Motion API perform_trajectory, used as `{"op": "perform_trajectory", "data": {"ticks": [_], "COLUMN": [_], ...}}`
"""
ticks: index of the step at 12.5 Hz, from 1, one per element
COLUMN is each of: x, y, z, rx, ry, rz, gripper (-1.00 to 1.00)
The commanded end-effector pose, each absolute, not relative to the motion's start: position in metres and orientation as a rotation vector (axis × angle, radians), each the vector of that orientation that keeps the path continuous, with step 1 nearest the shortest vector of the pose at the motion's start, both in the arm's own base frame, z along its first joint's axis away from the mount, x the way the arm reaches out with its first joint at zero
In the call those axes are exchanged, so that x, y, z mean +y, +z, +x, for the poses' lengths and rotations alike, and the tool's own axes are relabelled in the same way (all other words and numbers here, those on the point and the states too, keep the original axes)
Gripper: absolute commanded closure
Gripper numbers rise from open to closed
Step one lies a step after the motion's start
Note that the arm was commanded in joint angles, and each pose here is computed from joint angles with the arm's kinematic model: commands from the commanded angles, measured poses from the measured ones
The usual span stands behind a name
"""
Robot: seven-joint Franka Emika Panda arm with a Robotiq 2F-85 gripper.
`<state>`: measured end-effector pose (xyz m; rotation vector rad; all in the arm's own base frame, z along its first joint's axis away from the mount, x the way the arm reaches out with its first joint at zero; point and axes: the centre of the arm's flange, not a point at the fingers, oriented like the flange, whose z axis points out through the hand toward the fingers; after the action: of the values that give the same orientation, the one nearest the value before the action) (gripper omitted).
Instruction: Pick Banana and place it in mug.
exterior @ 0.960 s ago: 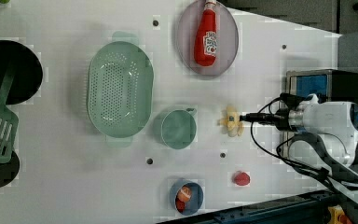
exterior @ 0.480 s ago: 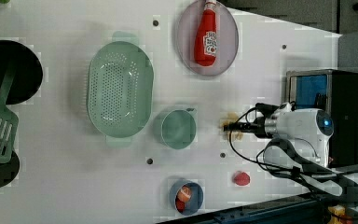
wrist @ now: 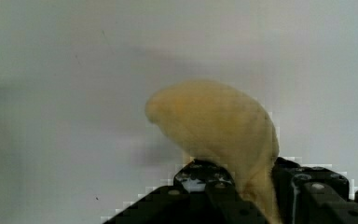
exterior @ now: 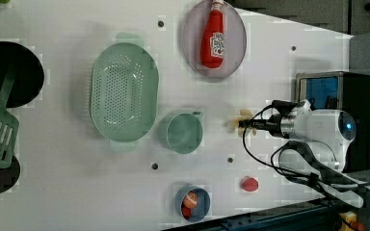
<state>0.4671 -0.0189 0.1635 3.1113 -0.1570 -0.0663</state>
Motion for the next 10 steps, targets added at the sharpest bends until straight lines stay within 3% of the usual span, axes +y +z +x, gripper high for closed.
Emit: {"op": "perform_trajectory", "data": {"ticks": [1, 7, 10], "x": [-0.038, -0.019, 0.021], "y": [0.235, 0.388, 0.436], "z": [0.478, 0.47, 0.457], "rx": [-0.194, -0.19, -0.272], "ry": [-0.019, -0.048, -0.077], "rz": [3.117, 3.117, 3.099], "gripper": [0.37, 0.37, 0.37]}}
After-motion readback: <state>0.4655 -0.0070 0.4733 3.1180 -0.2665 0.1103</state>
